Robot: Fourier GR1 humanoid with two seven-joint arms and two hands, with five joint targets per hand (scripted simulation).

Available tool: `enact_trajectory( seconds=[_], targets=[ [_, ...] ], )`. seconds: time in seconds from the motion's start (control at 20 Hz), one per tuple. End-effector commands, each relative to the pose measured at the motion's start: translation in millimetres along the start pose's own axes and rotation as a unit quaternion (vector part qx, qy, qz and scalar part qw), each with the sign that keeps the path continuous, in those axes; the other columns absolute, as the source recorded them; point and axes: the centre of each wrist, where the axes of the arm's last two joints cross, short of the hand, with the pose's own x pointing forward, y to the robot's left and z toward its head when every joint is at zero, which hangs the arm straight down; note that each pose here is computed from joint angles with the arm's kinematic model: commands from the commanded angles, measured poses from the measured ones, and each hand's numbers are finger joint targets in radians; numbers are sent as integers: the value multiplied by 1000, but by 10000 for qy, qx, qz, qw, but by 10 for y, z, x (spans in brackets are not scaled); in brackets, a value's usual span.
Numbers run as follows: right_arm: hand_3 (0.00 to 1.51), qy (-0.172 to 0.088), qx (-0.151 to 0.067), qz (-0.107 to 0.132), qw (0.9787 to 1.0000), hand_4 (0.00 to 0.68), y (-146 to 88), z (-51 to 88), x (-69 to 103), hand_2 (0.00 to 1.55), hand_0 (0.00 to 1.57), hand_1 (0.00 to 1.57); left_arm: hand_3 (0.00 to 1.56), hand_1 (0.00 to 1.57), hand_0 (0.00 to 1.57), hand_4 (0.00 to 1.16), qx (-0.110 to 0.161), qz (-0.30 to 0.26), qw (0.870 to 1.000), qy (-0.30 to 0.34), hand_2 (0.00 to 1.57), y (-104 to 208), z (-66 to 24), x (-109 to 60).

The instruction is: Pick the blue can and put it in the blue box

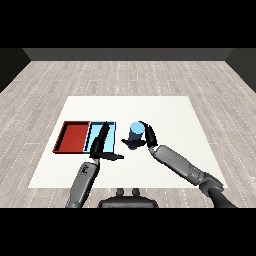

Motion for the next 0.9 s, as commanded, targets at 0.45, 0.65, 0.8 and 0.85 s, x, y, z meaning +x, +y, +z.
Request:
enact_trajectory(
  seconds=[0.45, 0.65, 0.8, 0.85],
  targets=[
    [1373, -304, -60, 100, 9995, 588, -128, -172, 145, 1436, 1454, 1454, 0, 0, 0, 0, -241, 340, 9990, 190, 0, -226, -126, -200],
    [1381, -371, -74, -28, 9993, 595, -130, -115, 266, 1440, 1465, 1465, 0, 0, 0, 0, -324, 385, 9984, 244, 0, -482, 5, -120],
    [1378, -354, 55, 167, 9992, 586, -168, -204, 343, 1435, 1449, 1449, 0, 0, 0, 0, -294, 349, 9988, 204, 0, -425, -224, -72],
    [1379, -418, 86, 123, 9990, 586, -91, -50, 197, 1437, 1452, 1452, 0, 0, 0, 0, -318, 245, 9990, 185, 0, -444, -138, -34]
  ],
)
